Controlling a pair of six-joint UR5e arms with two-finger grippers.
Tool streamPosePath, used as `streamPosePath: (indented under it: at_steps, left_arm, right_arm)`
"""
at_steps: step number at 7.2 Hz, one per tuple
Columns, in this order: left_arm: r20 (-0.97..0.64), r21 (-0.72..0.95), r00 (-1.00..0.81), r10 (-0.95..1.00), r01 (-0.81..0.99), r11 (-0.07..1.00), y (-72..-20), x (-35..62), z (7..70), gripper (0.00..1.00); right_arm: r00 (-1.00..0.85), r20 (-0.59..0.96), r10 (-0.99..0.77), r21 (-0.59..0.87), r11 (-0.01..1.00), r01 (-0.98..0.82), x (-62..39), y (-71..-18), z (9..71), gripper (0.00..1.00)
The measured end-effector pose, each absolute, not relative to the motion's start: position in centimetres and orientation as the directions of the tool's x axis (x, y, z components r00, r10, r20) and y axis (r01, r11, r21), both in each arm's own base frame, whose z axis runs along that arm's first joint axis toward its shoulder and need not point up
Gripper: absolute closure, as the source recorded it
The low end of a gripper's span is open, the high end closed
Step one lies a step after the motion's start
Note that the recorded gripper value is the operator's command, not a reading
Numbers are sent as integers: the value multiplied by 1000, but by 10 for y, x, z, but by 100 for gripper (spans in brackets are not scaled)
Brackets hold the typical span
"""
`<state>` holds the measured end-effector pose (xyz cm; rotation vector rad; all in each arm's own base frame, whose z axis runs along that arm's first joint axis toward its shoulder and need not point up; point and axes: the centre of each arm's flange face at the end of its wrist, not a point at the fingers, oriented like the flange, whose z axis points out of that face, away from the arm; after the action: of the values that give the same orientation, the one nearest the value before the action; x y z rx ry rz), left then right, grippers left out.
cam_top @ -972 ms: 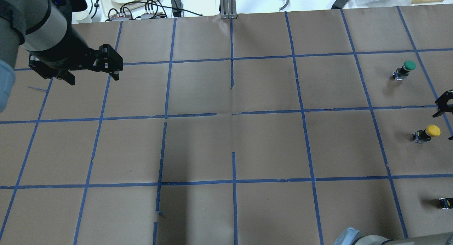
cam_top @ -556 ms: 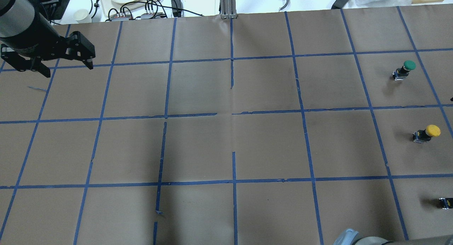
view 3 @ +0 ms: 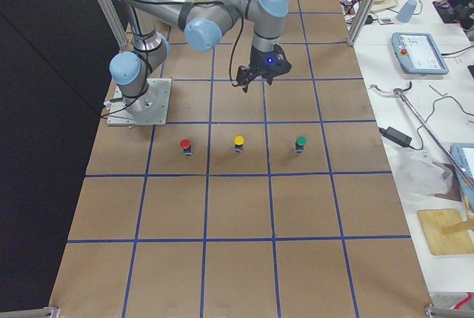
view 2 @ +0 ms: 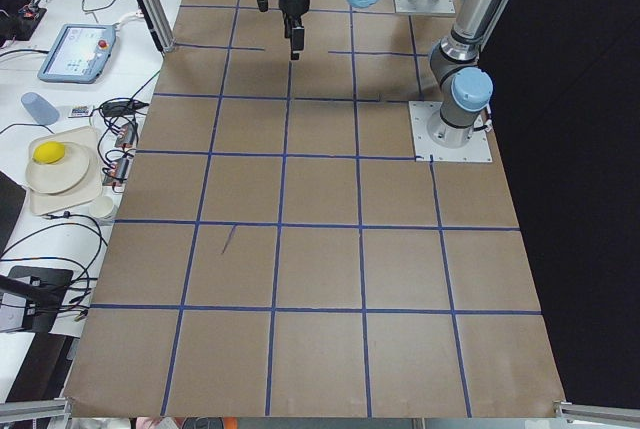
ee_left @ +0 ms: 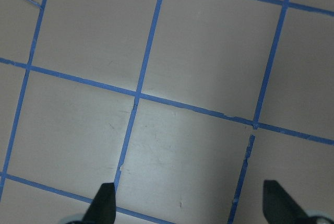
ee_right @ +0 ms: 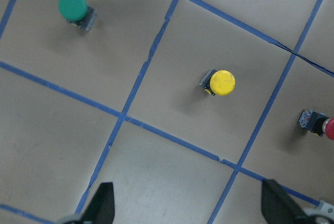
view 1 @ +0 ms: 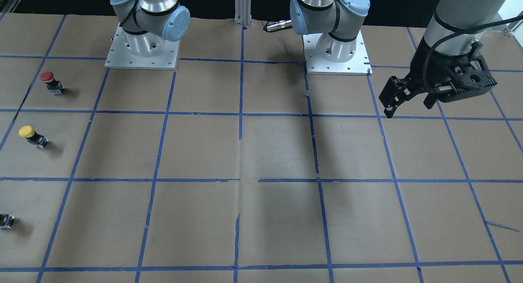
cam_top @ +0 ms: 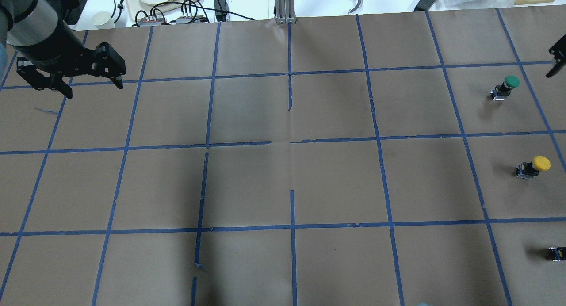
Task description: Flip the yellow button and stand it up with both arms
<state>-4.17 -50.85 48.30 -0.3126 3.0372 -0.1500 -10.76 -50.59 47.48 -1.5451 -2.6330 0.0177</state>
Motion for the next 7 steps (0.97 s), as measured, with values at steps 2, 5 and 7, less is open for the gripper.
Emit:
streamPosePath:
  at_steps: [2, 5, 7]
  left_arm:
    - [-69, -80, -985, -160, -154, 985, -499, -60, 487, 0]
    - [-68, -79, -989, -132, -127, 989, -479, -68, 508, 0]
    - [-47, -44, -994, -98, -96, 994, -461, -83, 529, 0]
  right_arm:
    - [-648, 45, 761, -88, 649, 756, -1, -498, 503, 0]
    - [-884, 32, 467, -129, 879, 459, 116, -466, 530, 0]
    - [-980, 59, 187, -135, 975, 178, 135, -452, 538, 0]
